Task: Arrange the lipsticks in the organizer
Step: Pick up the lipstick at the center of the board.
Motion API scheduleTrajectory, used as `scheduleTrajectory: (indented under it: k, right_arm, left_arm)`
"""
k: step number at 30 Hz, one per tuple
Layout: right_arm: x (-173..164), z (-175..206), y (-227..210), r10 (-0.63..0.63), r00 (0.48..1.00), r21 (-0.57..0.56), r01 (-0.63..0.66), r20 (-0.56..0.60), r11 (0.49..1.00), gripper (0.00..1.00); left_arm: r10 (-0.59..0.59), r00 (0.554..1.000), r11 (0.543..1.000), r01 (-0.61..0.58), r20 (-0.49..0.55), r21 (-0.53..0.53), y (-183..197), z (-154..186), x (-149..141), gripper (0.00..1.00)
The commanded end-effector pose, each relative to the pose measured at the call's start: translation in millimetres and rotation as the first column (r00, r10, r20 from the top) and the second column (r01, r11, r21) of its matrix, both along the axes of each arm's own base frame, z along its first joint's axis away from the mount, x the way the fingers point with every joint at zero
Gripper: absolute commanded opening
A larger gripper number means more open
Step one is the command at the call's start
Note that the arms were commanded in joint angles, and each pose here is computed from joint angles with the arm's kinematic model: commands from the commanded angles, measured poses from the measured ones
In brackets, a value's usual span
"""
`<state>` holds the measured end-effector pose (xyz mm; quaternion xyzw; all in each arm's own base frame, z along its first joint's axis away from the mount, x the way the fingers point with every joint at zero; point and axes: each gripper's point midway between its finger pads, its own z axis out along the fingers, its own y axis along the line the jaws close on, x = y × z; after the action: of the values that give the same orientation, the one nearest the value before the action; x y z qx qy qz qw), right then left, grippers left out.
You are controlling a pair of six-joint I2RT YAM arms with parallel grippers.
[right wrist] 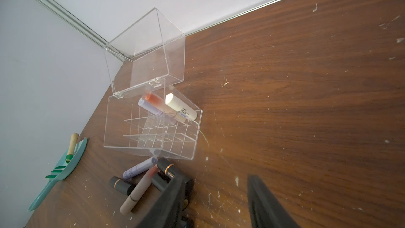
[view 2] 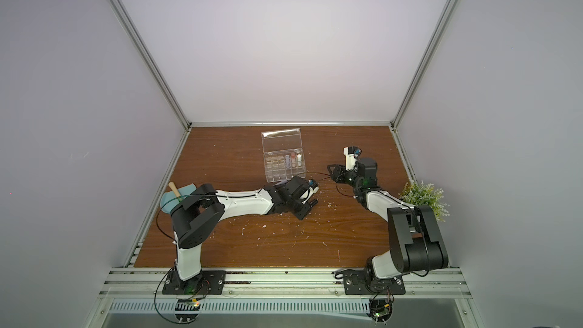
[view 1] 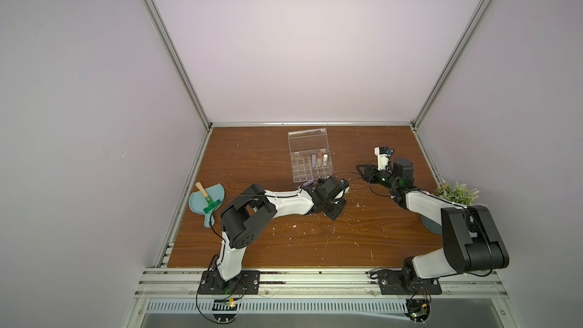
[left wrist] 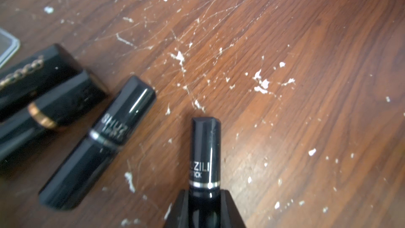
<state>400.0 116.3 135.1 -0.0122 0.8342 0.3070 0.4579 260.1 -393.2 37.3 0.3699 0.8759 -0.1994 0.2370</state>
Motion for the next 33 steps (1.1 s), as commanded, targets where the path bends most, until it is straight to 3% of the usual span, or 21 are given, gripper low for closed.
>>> scheduleTrajectory:
  k: [1, 7, 12, 17, 22, 26, 30, 33]
  right_arm:
    - [5, 37, 9, 0.06, 0.996, 0.045, -0.063, 0.062, 0.997, 0.54]
    - [-10, 66, 40, 0.241, 0.966, 0.204, -0.255, 0.089, 0.945, 0.59]
    - [-34, 95, 76, 0.464, 0.871, 0.376, -0.489, 0.163, 0.787, 0.7]
    - [-57, 110, 108, 0.606, 0.771, 0.413, -0.625, 0.196, 0.662, 0.79]
    - [-91, 122, 145, 0.737, 0.643, 0.385, -0.747, 0.209, 0.542, 0.67]
    - [-106, 118, 158, 0.774, 0.609, 0.317, -0.779, 0.174, 0.542, 0.61]
    - [-114, 117, 159, 0.779, 0.605, 0.306, -0.782, 0.164, 0.543, 0.62]
    - [-120, 113, 164, 0.788, 0.597, 0.302, -0.787, 0.151, 0.538, 0.68]
  left_arm:
    - [0.043, 0.997, 0.995, -0.037, 0.065, -0.088, 6, 42, 5, 0.2]
    - [0.138, 0.984, 0.941, -0.095, 0.113, -0.325, 36, 109, 8, 0.2]
    - [0.136, 0.986, 0.844, -0.067, 0.091, -0.532, 55, 147, -2, 0.21]
    - [0.11, 0.991, 0.811, -0.047, 0.074, -0.584, 60, 159, -8, 0.21]
    - [0.154, 0.985, 0.821, -0.086, 0.074, -0.565, 76, 153, -2, 0.21]
    - [0.182, 0.98, 0.821, -0.109, 0.076, -0.56, 88, 150, -2, 0.2]
    - [0.183, 0.98, 0.818, -0.109, 0.075, -0.565, 93, 150, -6, 0.2]
    - [0.173, 0.982, 0.812, -0.097, 0.078, -0.575, 93, 154, -9, 0.2]
